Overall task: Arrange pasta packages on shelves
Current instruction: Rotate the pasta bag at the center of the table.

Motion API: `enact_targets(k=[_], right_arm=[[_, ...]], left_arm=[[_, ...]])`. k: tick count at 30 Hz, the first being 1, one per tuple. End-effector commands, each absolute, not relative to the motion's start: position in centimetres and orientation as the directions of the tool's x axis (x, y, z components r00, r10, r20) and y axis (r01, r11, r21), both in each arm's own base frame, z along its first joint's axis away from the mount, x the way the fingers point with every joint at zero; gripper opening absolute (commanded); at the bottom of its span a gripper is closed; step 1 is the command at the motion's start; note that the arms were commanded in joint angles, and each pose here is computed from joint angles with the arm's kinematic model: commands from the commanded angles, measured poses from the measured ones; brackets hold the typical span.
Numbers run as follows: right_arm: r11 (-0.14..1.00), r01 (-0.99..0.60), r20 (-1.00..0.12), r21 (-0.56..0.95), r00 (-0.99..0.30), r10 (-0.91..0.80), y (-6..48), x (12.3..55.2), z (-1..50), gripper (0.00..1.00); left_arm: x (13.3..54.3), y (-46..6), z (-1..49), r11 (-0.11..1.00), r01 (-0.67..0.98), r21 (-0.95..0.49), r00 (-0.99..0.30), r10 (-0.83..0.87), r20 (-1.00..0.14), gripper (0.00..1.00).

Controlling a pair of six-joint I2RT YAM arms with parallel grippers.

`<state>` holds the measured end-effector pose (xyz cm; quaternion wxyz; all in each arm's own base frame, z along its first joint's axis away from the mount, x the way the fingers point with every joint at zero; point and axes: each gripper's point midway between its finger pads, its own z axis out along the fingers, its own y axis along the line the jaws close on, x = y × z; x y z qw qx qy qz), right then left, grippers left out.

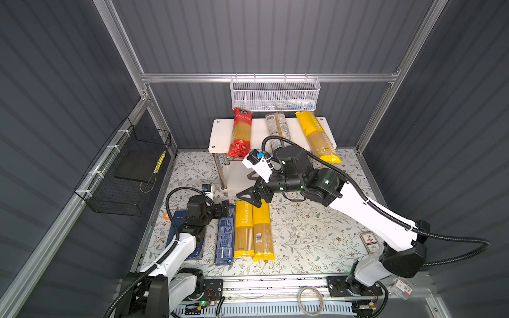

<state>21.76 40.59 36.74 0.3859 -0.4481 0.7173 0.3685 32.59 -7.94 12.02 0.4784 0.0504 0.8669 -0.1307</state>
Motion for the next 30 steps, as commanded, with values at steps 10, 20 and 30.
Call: enact_targets(k=[10,20,30], right_arm=[[0.667,-0.7,-0.731,0.257,-0.592,-0.34,34.6,21.8,25.3,0.93],[0.871,-0.454,-0.606,0.19,-0.752,-0.26,30.1,22.9,17.0,0.99],[0.927,-0.346,-0.493,0.144,-0.837,-0.236,30.0,23.3,11.8,0.99]], left_arm=[[33.0,-8.2,13.2,0.96,0.228,-0.16,-0.504,-0.024,-0.863,0.99],[32.7,-8.1,13.4,0.96,0.23,-0.162,-0.494,-0.029,-0.869,0.99],[32.9,-8.4,13.2,0.956,0.244,-0.165,-0.504,-0.02,-0.864,0.99]])
